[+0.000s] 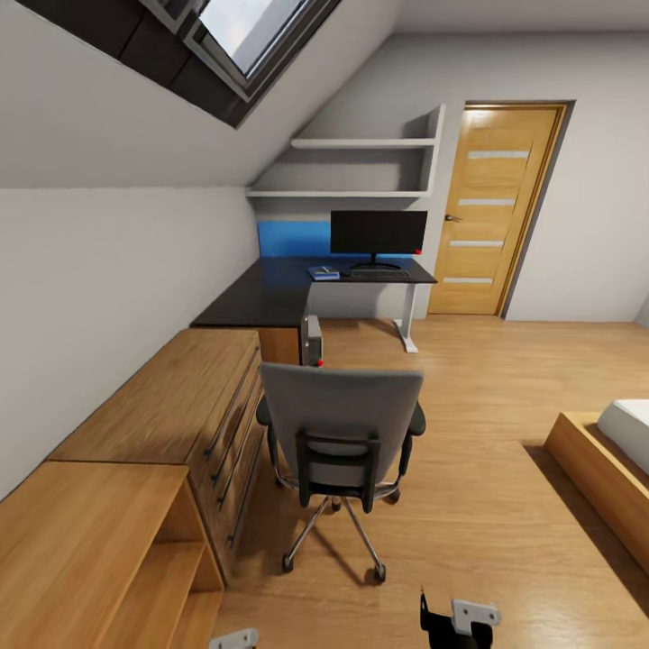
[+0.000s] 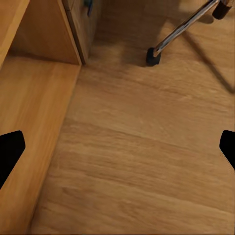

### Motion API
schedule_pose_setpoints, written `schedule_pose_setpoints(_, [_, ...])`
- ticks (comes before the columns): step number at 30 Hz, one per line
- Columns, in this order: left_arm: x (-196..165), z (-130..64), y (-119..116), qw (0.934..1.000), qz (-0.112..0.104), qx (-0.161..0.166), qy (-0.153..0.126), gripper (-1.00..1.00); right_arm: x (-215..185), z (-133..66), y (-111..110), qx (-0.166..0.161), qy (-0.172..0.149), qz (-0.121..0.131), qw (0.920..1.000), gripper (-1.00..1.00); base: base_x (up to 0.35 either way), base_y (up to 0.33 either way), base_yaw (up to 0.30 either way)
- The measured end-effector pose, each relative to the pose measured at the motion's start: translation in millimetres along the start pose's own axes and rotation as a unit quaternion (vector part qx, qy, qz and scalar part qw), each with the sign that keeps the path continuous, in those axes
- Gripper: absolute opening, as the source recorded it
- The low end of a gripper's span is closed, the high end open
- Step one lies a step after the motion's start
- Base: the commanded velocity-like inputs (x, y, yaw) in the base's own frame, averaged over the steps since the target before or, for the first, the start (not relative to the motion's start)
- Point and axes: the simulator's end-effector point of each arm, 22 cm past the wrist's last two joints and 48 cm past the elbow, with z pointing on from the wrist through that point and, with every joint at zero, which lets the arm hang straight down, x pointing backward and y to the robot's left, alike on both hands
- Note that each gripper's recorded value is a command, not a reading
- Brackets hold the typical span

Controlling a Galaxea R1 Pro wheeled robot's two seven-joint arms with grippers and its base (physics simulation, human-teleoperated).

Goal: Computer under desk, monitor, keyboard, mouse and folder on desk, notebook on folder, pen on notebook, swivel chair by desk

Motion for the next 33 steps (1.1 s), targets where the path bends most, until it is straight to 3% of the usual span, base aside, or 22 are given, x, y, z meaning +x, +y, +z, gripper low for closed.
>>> schedule_pose_setpoints(8, [25,8.6,9,0.9999,0.004,-0.008,0.01,1.0,21,2.2,1,0.001,0.005,-0.002,1.0,1.0,0.0,0.0,0.0])
schedule_pose_setpoints(13, [39,13.9,13,0.9997,0.009,-0.012,0.017,1.0,32,3.5,14,-0.006,0.008,0.002,1.0,1.0,0.0,0.0,0.0])
schedule_pose_setpoints(33, [66,40.3,15,0.9997,0.01,-0.014,0.02,1.0,63,20.5,17,-0.005,0.006,0.005,1.0,1.0,0.0,0.0,0.0])
